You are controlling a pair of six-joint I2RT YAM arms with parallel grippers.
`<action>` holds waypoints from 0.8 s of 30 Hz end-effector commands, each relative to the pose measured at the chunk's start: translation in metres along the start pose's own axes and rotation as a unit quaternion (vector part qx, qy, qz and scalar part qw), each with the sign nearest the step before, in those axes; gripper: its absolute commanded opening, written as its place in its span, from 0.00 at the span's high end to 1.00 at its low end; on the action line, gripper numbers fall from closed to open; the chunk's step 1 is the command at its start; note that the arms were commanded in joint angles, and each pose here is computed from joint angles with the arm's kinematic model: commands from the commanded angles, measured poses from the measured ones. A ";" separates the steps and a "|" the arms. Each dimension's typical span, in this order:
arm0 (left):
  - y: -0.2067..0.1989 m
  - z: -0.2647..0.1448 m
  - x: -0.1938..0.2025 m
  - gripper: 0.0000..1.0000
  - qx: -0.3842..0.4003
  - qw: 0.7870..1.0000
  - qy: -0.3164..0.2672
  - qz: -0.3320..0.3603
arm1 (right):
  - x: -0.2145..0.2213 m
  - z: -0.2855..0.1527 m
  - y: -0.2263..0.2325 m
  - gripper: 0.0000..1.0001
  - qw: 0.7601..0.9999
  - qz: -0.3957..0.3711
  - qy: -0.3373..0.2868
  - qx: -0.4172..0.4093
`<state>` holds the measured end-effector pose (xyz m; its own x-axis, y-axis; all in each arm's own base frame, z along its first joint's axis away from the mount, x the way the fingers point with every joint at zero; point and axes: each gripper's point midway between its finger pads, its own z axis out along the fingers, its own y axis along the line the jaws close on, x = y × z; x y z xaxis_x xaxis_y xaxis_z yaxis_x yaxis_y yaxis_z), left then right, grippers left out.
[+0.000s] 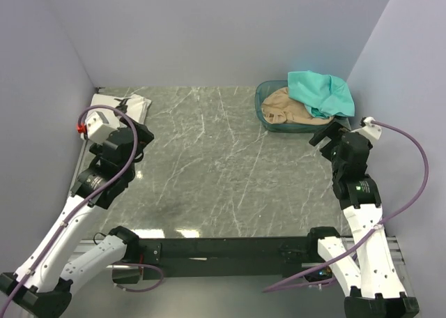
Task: Fold and stack the t-shirts
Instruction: Grab the tshirt from the pile
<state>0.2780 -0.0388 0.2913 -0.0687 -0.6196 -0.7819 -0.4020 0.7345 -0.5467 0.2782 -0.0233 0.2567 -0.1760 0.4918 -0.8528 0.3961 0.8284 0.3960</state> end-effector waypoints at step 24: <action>-0.007 0.032 0.033 0.01 0.010 0.999 0.003 0.039 | -0.083 0.247 0.004 0.01 0.980 -0.121 0.061 0.147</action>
<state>0.2999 -0.0526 0.2504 -0.1332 -0.5680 -0.8122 -0.3999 0.7806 -0.4803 0.5054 -0.1203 0.2301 -0.3748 0.3871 -0.8424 0.5841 0.8042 0.1097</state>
